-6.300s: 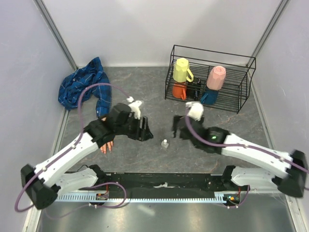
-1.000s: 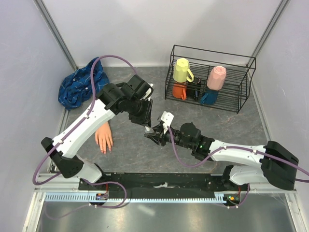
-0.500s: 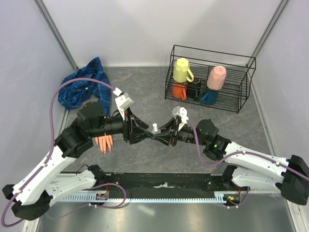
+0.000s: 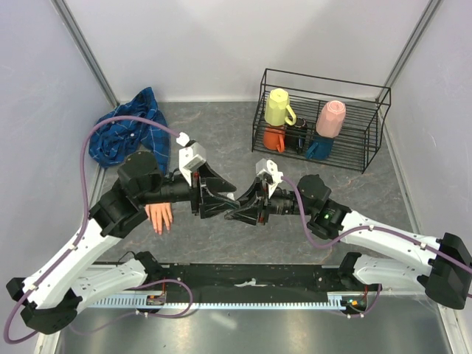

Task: Paint the nails

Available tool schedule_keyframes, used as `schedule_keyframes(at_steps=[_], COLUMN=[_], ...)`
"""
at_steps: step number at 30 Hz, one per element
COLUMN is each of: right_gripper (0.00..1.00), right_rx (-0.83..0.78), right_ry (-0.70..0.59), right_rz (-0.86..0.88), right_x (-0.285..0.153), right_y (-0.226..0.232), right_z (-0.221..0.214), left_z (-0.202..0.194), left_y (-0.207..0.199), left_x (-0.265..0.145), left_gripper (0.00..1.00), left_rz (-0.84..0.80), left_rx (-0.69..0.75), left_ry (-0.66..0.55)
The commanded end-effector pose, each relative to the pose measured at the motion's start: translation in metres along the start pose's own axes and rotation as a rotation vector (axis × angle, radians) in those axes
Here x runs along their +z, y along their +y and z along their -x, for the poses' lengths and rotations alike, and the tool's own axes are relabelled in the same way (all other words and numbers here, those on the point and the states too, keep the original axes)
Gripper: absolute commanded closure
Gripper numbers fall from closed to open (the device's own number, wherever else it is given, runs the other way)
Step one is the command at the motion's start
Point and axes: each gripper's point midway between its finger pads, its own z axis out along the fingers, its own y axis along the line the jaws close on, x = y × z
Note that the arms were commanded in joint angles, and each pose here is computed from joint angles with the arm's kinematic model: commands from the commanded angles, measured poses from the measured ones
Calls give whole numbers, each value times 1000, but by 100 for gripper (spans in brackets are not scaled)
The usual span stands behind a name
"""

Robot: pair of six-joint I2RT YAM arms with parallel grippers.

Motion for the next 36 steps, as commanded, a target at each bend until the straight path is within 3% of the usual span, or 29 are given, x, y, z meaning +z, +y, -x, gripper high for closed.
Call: schedule_keyframes(at_steps=[1, 13, 17, 21, 26, 33, 36], right_gripper=[100, 100, 100, 100, 100, 100, 100], right_rx=[-61, -80, -85, -75, -79, -84, -86], right_ry=[-70, -111, -114, -119, -131, -121, -120], right_rz=[55, 72, 85, 95, 98, 90, 78], right_x=[2, -14, -12, -13, -14, -14, -14], right_y=[12, 25, 27, 28, 30, 29, 26], right_z=[29, 48, 49, 48, 51, 51, 50], left_z=[17, 8, 9, 6, 3, 9, 6], left_y=[-8, -6, -9, -7, -6, -2, 3], left_x=[-7, 3, 5, 5, 4, 2, 4], left_gripper=[39, 40, 46, 39, 38, 61, 66], left_rz=[-24, -52, -76, -62, -50, -20, 5], left_rx=[92, -8, -19, -35, -46, -47, -61], left_ry=[-68, -91, -105, -94, -90, -110, -95])
